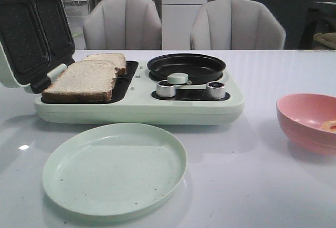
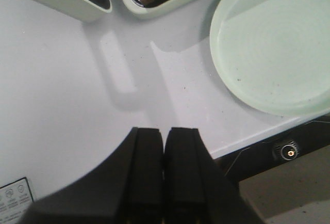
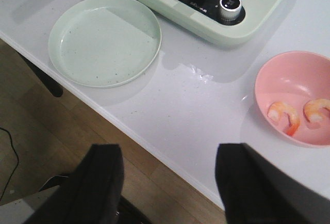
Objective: Make breakfast with bread and shrimp
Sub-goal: 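Reach the left gripper to the sandwich maker lid handle, then push the lid down over the bread with the left gripper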
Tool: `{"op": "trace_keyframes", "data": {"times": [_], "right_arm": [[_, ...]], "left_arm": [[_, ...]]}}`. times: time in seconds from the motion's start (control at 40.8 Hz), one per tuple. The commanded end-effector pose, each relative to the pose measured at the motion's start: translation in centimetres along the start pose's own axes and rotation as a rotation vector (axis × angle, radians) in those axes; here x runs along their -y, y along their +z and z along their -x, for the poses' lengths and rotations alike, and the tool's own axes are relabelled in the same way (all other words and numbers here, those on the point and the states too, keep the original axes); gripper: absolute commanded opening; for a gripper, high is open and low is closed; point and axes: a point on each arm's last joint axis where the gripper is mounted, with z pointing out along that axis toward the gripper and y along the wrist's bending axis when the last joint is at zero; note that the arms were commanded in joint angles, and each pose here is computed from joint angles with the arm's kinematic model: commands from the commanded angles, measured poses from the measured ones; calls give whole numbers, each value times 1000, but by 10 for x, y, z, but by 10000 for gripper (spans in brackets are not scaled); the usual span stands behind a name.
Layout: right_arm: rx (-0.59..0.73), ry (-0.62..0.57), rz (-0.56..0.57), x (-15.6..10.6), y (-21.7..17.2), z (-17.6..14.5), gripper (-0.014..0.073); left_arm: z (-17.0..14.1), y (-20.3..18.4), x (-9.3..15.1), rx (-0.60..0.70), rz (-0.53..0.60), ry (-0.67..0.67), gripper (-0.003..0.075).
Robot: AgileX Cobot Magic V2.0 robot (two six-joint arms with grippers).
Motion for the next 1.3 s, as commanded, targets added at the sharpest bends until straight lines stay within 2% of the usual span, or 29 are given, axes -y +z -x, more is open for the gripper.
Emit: {"op": "trace_keyframes", "data": {"times": [0.0, 0.049, 0.172, 0.368, 0.539, 0.662, 0.907, 1.03, 1.275], "right_arm": [[94, -6, -1, 0, -7, 12, 495], [94, -6, -1, 0, -7, 12, 495], [94, -6, -1, 0, -7, 12, 495], [94, -6, -1, 0, -7, 12, 495], [94, -6, -1, 0, -7, 12, 495], [94, -6, -1, 0, -7, 12, 495], [94, -6, -1, 0, -7, 12, 495], [94, -6, -1, 0, -7, 12, 495], [94, -6, -1, 0, -7, 12, 495]], "left_arm": [[20, -9, -25, 95, -51, -67, 106], [24, -7, -37, 104, -65, -104, 106], [28, 1, -79, 146, -59, -290, 106], [23, 17, -135, 233, -8, -527, 106], [27, 40, -166, 306, 2, -666, 106], [36, 61, -174, 337, -35, -685, 106], [58, 97, -178, 375, -244, -711, 106], [68, 97, -173, 423, -355, -697, 99], [78, 85, -154, 455, -425, -628, 99]]}}
